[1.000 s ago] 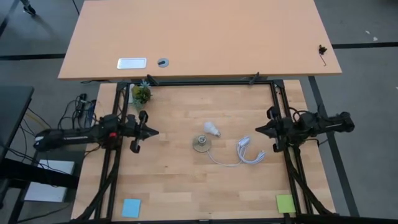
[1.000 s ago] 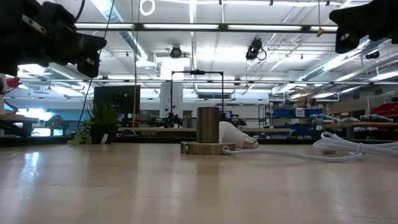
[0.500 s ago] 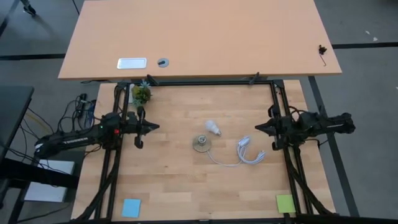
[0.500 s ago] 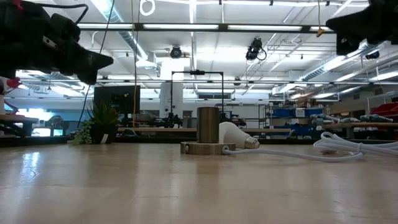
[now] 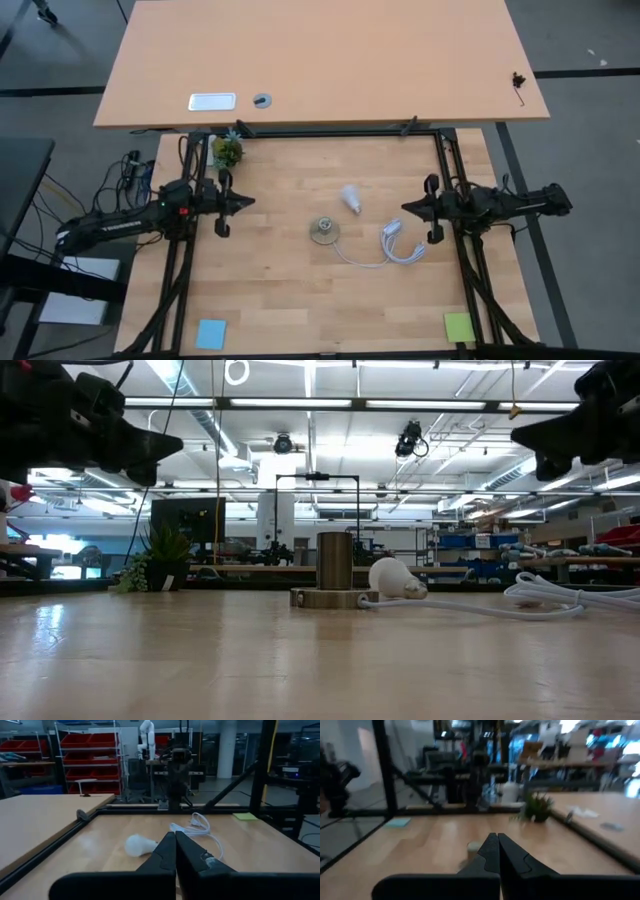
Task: Screw lightbulb
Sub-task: Return to Home Position
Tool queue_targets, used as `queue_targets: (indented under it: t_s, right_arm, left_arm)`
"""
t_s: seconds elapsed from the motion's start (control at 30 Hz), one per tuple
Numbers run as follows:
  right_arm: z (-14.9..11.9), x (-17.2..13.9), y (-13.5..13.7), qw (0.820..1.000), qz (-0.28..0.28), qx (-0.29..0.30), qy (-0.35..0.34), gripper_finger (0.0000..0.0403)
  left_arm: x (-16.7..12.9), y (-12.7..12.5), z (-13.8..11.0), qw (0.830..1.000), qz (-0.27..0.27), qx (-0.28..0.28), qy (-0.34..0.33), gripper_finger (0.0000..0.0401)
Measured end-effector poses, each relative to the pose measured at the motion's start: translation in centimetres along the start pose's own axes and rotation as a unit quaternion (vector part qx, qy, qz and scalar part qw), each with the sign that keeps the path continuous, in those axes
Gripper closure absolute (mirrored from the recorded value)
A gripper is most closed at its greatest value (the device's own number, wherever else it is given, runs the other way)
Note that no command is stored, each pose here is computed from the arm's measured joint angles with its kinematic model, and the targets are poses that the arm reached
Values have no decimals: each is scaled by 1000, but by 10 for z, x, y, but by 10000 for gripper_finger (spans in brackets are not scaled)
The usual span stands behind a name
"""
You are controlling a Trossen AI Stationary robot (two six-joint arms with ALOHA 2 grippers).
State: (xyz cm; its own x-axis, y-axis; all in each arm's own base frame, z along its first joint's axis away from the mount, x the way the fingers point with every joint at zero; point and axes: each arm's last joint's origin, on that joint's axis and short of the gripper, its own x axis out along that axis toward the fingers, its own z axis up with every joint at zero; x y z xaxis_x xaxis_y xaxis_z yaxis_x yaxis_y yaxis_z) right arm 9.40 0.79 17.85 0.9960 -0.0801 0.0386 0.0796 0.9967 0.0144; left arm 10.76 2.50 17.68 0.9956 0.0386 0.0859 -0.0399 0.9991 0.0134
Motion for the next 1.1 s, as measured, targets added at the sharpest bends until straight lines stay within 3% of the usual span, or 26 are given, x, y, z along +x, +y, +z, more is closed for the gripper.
queue_targets:
  t_s: [0.17,0.33,0.8,1.1]
  right_arm:
    - [-7,3,-4,999,-29,-12,-14,403]
    - [-4,4,-5,998,52,2,-30,403]
    - [-12,5,-19,999,2,48,14,403]
    - [-13,5,-19,1000,-1,23,19,379]
  left_arm:
    - [0,0,-2,1000,9,0,8,400]
    - [0,-1,0,1000,-12,6,1,400]
    - [0,0,-7,999,-6,6,34,400]
    - [-1,2,-16,996,30,-3,79,400]
